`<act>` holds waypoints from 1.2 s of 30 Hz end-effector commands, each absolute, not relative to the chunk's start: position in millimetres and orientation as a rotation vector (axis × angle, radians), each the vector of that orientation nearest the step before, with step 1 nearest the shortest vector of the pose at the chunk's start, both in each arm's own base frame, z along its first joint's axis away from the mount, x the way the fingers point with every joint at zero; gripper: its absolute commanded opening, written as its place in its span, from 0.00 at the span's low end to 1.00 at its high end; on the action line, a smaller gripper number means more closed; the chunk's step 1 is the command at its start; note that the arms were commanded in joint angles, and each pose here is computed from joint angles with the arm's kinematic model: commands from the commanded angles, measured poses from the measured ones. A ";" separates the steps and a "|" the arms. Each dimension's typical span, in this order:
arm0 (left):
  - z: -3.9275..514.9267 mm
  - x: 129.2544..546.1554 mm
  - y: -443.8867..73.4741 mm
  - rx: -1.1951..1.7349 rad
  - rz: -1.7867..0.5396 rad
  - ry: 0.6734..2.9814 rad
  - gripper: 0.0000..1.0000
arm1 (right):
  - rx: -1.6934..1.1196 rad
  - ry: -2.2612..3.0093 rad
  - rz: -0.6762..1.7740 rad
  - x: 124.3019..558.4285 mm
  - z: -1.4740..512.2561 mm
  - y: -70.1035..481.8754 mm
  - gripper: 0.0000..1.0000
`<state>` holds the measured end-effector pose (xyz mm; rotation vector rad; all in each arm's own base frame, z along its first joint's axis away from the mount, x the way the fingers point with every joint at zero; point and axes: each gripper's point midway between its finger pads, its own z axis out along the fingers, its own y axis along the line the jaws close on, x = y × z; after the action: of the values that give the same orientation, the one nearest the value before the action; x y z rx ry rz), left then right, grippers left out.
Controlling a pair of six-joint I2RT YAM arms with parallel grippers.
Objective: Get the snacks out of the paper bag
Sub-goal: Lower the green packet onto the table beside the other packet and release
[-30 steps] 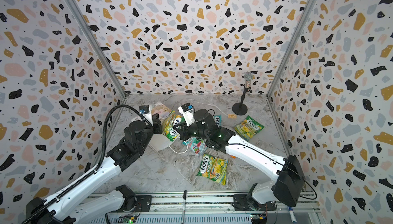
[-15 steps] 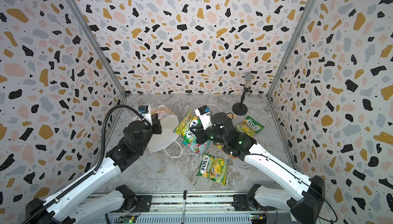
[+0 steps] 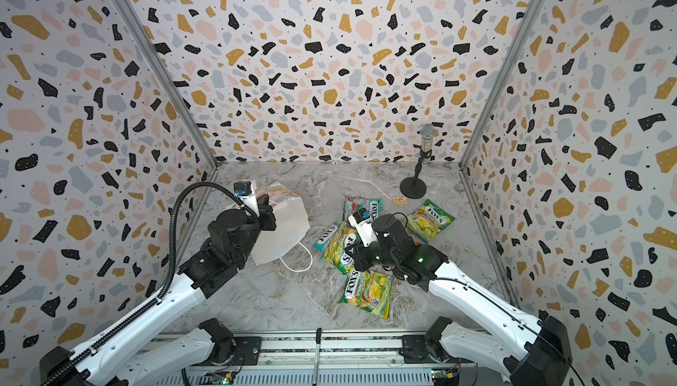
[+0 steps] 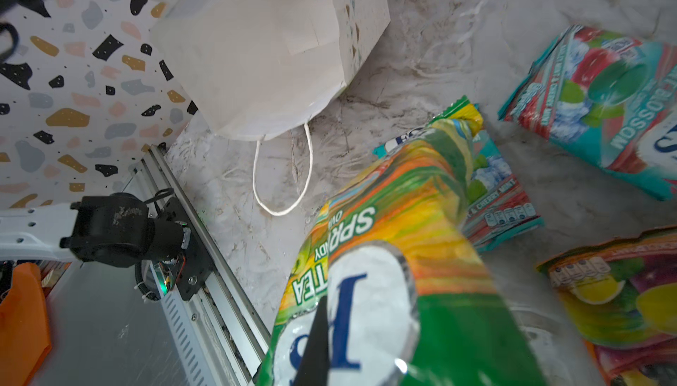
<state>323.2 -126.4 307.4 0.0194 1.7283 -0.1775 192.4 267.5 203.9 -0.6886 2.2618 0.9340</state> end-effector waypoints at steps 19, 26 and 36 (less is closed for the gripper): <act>323.3 321.5 -123.3 -0.006 -0.187 1.676 0.00 | -0.801 2.266 1.266 156.5 146.6 333.1 0.00; 322.4 321.3 -123.4 -0.004 -0.185 1.678 0.00 | -0.801 2.304 1.290 153.5 123.0 341.5 0.00; 323.0 321.5 -123.0 -0.005 -0.183 1.676 0.00 | -0.793 2.373 1.270 152.5 93.0 343.1 0.00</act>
<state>323.1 -126.3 307.5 0.0189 1.7280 -0.1774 153.3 339.4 90.4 -0.7885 2.4032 1.2462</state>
